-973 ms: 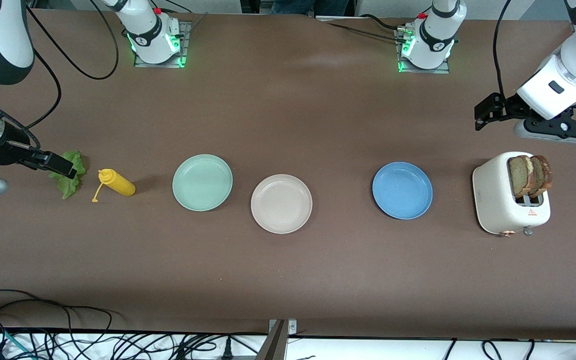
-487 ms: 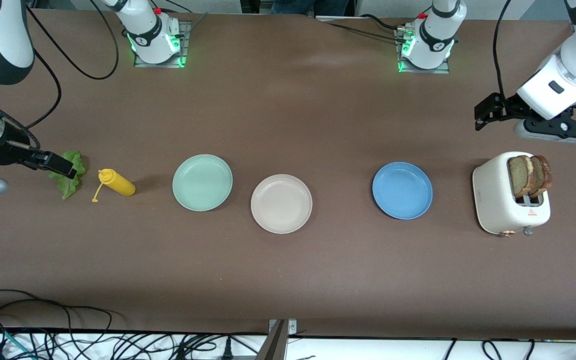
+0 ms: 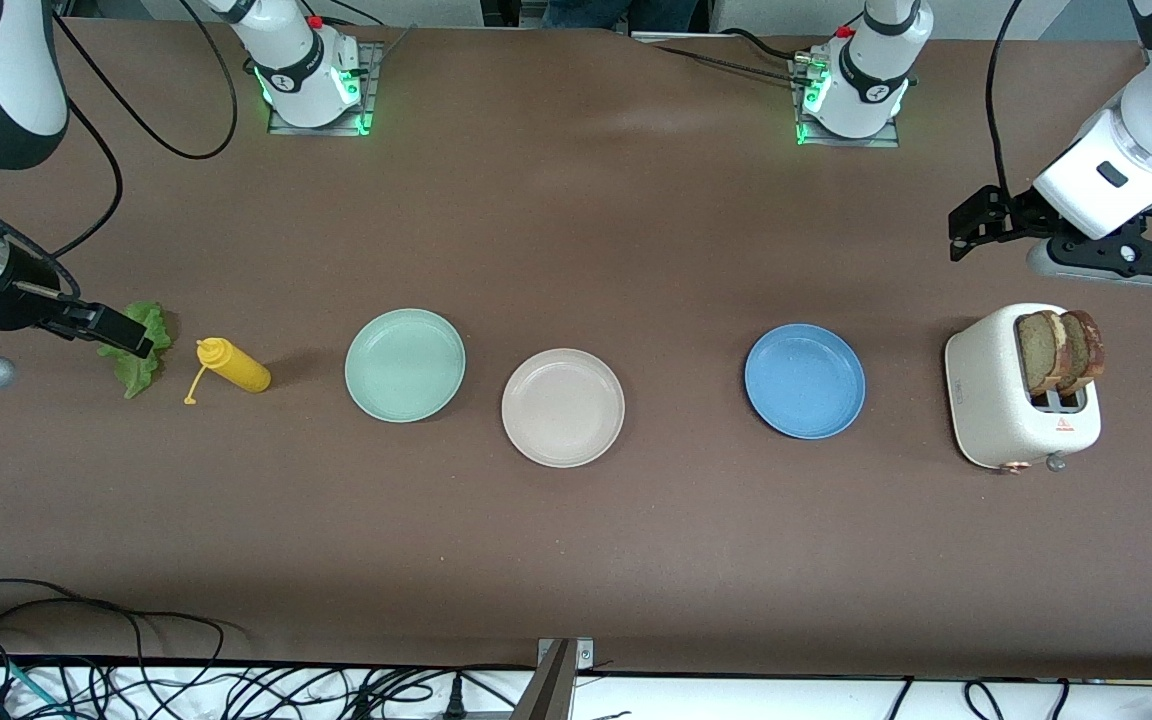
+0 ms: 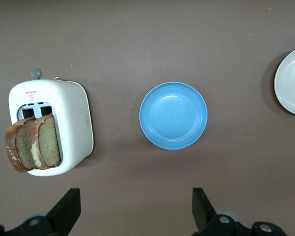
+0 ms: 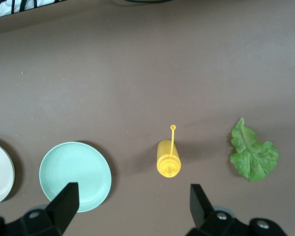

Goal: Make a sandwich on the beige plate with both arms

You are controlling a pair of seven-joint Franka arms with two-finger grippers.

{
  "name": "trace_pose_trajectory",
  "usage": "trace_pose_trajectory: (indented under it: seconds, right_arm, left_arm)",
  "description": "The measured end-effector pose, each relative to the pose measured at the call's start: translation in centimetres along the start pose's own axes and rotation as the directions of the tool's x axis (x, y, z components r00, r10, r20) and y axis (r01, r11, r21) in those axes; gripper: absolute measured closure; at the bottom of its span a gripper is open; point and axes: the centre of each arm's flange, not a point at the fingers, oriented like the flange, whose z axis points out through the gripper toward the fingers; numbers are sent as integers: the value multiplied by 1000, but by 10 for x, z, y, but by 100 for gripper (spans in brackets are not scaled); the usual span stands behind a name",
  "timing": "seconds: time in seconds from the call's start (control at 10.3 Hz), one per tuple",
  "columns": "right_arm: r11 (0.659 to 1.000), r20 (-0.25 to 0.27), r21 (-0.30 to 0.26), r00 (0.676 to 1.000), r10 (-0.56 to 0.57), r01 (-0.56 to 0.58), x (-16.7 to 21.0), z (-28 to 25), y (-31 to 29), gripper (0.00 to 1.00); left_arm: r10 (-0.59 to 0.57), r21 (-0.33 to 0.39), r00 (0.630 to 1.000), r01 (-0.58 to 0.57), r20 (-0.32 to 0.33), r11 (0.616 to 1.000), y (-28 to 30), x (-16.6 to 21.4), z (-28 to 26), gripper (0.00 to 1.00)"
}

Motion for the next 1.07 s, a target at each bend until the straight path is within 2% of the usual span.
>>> trace_pose_trajectory:
  seconds: [0.78, 1.07]
  right_arm:
    - [1000, 0, 0, 1000, 3, -3, 0, 0, 1, 0]
    - [1000, 1, -1, 1000, 3, -3, 1, 1, 1, 0]
  left_arm:
    - [0, 0, 1000, 0, 4, 1000, 0, 0, 1, 0]
    - [-21, -3, 999, 21, 31, 1000, -13, 6, 15, 0]
